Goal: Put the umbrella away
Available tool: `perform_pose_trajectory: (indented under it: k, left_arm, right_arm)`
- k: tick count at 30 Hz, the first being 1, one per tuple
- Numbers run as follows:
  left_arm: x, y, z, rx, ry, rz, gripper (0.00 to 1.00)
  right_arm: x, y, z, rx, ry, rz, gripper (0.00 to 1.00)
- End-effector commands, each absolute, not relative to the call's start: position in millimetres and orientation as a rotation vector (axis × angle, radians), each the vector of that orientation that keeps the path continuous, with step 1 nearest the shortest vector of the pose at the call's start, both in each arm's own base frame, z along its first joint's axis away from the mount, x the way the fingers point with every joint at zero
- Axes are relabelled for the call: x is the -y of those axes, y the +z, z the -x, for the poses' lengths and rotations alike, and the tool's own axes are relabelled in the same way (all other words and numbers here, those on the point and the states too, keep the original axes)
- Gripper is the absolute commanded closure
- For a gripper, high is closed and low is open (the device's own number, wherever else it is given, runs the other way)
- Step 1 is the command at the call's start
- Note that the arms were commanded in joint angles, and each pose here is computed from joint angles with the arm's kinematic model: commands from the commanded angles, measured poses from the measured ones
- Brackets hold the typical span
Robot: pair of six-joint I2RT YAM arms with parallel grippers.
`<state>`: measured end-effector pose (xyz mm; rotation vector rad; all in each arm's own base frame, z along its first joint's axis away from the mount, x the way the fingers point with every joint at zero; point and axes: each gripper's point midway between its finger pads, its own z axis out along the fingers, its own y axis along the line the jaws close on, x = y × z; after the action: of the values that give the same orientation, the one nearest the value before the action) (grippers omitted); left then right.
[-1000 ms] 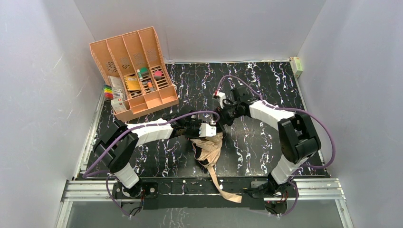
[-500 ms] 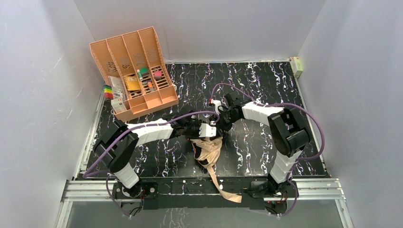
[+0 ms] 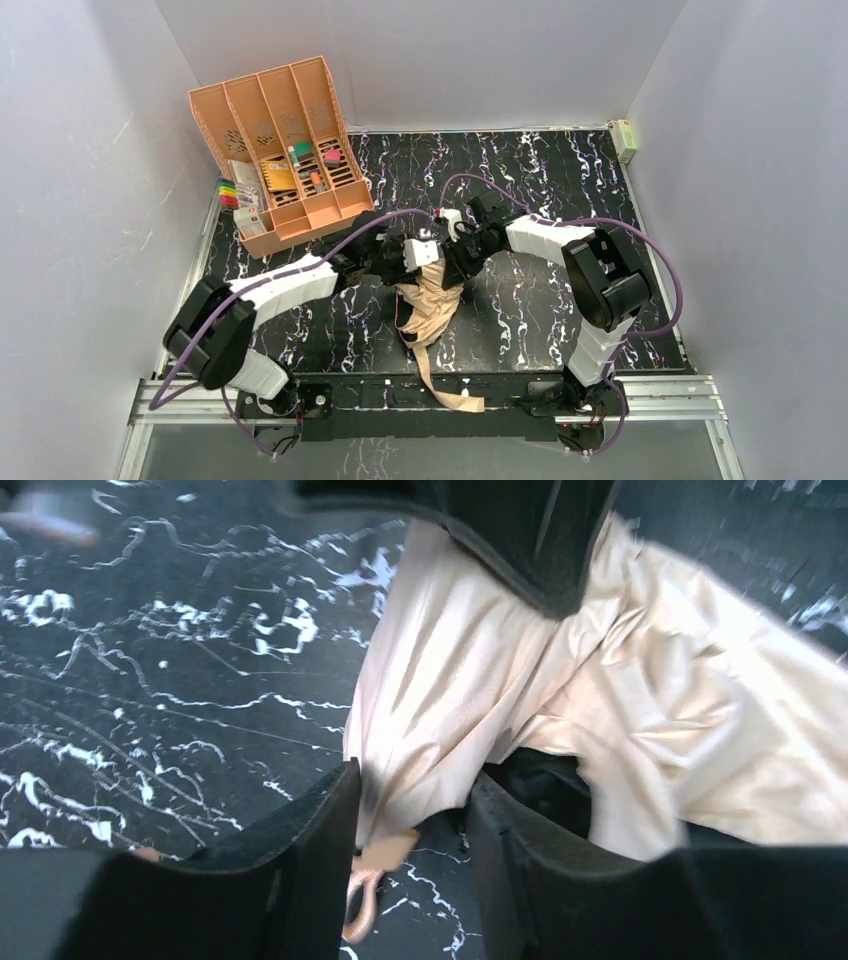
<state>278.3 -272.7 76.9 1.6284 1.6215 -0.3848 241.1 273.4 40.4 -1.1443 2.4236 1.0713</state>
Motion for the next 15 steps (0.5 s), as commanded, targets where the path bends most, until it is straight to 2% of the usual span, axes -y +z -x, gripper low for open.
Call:
perform_pose_trajectory:
  k: [1, 8, 15]
  left_arm:
    - [279, 127, -269, -1.542, -0.525, -1.469, 0.55]
    - [253, 165, -263, -1.560, -0.512, -1.294, 0.46]
    - [219, 208, -271, -1.580, -0.449, -1.016, 0.39]
  right_arm:
    - [-245, 20, -275, -2.517, 0.724, 1.029, 0.93]
    - [-239, 14, -284, -2.441, 0.557, 1.085, 0.99]
    - [-250, 12, -274, -2.260, 0.390, 1.318, 1.00]
